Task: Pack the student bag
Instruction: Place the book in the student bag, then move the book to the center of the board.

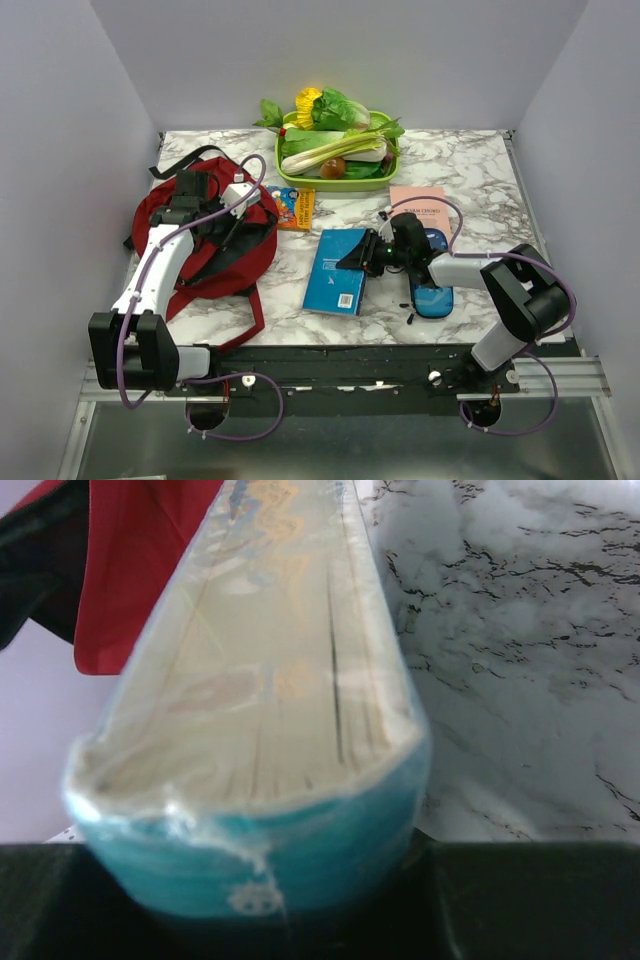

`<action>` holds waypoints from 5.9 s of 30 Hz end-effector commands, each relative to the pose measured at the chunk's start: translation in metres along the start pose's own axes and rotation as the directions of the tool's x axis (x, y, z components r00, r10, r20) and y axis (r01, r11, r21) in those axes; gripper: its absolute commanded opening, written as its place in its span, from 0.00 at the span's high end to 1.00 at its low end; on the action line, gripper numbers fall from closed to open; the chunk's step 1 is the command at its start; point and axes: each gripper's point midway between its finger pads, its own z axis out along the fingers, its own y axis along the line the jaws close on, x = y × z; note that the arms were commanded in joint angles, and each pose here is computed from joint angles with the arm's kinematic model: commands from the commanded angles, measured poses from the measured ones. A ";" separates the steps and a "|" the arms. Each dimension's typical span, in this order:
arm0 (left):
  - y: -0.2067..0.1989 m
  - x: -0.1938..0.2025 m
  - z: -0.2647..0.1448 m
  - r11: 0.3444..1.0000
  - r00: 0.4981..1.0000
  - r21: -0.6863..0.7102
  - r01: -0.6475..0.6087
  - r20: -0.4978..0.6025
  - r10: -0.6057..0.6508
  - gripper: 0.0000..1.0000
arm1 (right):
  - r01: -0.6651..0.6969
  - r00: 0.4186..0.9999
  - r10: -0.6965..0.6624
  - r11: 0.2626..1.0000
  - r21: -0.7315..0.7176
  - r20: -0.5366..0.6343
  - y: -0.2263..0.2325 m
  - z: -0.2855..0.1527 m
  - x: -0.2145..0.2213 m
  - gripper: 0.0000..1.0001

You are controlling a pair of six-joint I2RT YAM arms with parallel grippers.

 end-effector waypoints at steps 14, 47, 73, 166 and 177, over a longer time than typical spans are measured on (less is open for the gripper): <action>-0.004 -0.136 -0.093 0.996 0.936 0.056 -0.063 0.351 0.040 1.00 | 0.199 0.980 -0.187 0.922 -0.333 0.069 0.169 -0.011 -0.076 0.99; -0.066 -0.120 -0.024 0.982 0.930 0.186 -0.040 0.365 -0.031 1.00 | -0.104 0.991 0.096 0.991 -0.083 -0.096 0.149 0.044 -0.009 0.99; -0.082 -0.151 -0.071 0.975 0.886 0.189 -0.119 0.464 0.018 1.00 | -0.094 0.960 -0.010 0.930 -0.356 -0.280 0.216 0.105 -0.014 0.99; -0.017 -0.050 -0.073 0.989 0.977 0.135 0.055 0.198 -0.082 1.00 | 0.167 0.940 -0.298 0.824 0.541 0.164 -0.009 0.121 -0.146 0.99; -0.014 -0.055 -0.064 0.984 0.969 0.151 0.089 0.216 -0.121 1.00 | 0.105 0.949 -0.265 0.780 0.616 0.173 -0.058 0.005 -0.083 0.99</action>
